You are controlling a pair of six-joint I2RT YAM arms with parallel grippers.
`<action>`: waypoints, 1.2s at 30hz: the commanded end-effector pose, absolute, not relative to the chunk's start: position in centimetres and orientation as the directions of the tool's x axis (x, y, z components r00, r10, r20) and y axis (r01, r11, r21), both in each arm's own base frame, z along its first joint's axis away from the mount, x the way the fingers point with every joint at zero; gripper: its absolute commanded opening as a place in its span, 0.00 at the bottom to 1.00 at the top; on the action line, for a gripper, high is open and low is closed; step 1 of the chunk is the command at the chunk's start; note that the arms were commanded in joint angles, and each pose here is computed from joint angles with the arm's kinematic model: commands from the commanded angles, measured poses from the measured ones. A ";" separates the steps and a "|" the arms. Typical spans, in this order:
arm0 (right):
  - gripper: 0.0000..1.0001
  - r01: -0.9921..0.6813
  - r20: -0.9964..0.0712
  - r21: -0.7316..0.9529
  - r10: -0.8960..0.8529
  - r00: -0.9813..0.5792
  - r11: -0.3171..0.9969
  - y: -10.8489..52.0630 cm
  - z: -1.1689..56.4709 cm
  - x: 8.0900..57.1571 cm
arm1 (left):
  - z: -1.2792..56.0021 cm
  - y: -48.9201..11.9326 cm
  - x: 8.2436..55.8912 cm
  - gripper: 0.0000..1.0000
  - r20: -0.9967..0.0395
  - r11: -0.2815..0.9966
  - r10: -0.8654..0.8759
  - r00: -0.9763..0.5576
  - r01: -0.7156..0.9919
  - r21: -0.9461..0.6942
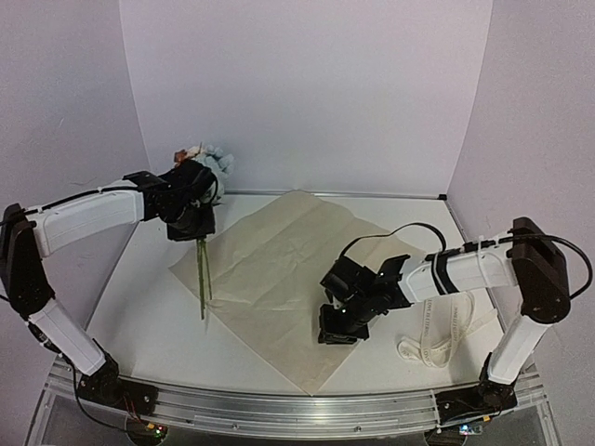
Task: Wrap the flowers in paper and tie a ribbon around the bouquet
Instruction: Pick up the fake flower from the corner of the board, then place the fake flower on the flattened wrapping paper.
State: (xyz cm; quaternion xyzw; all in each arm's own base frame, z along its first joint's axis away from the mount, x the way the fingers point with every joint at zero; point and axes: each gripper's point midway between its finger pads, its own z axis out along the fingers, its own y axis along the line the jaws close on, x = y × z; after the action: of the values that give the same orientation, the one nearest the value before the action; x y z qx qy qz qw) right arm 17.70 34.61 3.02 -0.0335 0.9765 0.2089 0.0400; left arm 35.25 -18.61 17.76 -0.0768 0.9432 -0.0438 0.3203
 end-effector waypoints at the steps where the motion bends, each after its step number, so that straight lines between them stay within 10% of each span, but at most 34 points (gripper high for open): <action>1: 0.23 -0.092 -0.231 0.408 0.005 -0.973 0.908 31.6 8.8 21.0 | 20.2 -26.0 38.3 0.00 -0.653 0.976 -0.105 -0.750 0.047 -0.212; 27: 0.50 0.215 -0.067 0.362 0.255 -0.965 0.907 18.5 6.3 22.4 | 9.8 -44.5 46.4 0.01 -0.539 0.902 -0.114 -0.835 0.140 -0.408; 36: 0.65 0.175 -0.084 0.374 0.221 -0.972 0.911 19.0 7.1 23.0 | 13.3 -44.3 46.4 0.64 -0.592 0.884 -0.124 -0.796 0.183 -0.431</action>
State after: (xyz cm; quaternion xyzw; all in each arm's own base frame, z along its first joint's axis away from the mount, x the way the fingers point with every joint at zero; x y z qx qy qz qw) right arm 22.40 18.74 6.08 0.1167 0.9753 0.1805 0.0513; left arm 45.67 -44.15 6.97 0.0144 0.9422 -0.2020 0.2671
